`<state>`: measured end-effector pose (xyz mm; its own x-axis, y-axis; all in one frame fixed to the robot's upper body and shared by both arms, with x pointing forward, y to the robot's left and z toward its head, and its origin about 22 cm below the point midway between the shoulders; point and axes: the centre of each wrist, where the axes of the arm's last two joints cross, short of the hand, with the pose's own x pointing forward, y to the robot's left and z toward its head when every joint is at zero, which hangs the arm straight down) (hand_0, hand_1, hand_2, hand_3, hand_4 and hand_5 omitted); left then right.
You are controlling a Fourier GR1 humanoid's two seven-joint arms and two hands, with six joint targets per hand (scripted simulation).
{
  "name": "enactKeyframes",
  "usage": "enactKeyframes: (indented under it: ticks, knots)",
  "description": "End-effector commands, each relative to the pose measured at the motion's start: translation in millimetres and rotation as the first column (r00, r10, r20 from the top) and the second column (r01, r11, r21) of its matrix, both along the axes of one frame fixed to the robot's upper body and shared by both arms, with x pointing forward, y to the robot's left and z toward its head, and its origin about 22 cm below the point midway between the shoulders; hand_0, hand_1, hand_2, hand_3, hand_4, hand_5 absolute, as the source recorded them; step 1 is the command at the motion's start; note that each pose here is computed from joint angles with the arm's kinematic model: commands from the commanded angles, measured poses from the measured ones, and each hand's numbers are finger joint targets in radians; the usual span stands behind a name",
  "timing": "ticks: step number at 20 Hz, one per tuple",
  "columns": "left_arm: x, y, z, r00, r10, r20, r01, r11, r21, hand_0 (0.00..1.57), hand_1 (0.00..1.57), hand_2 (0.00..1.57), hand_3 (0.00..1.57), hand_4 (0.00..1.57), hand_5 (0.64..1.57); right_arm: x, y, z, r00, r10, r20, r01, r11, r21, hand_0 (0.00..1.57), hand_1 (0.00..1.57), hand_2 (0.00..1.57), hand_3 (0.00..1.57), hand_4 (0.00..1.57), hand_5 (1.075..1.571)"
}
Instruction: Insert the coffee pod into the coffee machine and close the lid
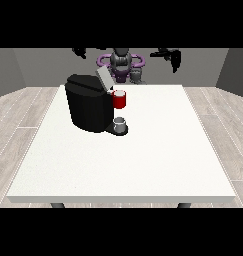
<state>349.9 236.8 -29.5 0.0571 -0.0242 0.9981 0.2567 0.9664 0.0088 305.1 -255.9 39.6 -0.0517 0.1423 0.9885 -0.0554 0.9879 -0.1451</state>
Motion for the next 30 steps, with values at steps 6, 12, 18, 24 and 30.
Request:
enactKeyframes:
  ticks: [6,12,18,24,30]
  knots:
    - [-29.7,-2.6,5.4,0.998,0.025,0.056,-0.023,0.999,-0.036,0.0,0.0,0.0,0.0,0.0,1.571,29.7,-14.6,16.9,1.0,-0.005,-0.002,0.005,0.999,0.054,0.0,0.0,0.0,0.0,0.0,1.571]
    - [-35.2,13.1,30.1,0.993,0.024,0.116,-0.018,0.998,-0.053,0.0,0.0,0.0,0.0,0.0,1.571,45.9,-13.2,14.7,0.999,0.001,0.044,-0.003,0.999,0.044,0.0,0.0,0.0,0.0,0.0,1.571]
    - [-40.4,11.7,41.1,0.99,0.099,0.104,-0.098,0.995,-0.015,0.0,0.0,0.0,0.0,0.0,1.571,50.7,22.5,6.0,0.997,0.068,0.027,-0.069,0.997,0.029,0.0,0.0,0.0,0.0,0.0,1.571]
    - [-48.6,20.8,48.5,0.987,0.093,0.131,-0.093,0.996,-0.006,0.0,0.0,0.0,0.0,0.0,1.571,66.2,33.5,18.3,0.995,0.097,0.026,-0.096,0.995,-0.012,0.0,0.0,0.0,0.0,0.0,1.571]
    - [-33.8,13.8,68.6,0.97,0.127,0.206,-0.122,0.992,-0.034,0.0,0.0,0.0,0.0,0.0,1.571,86.3,37.4,40.4,0.99,0.077,0.118,-0.076,0.997,-0.013,0.0,0.0,0.0,0.0,0.04,1.571]
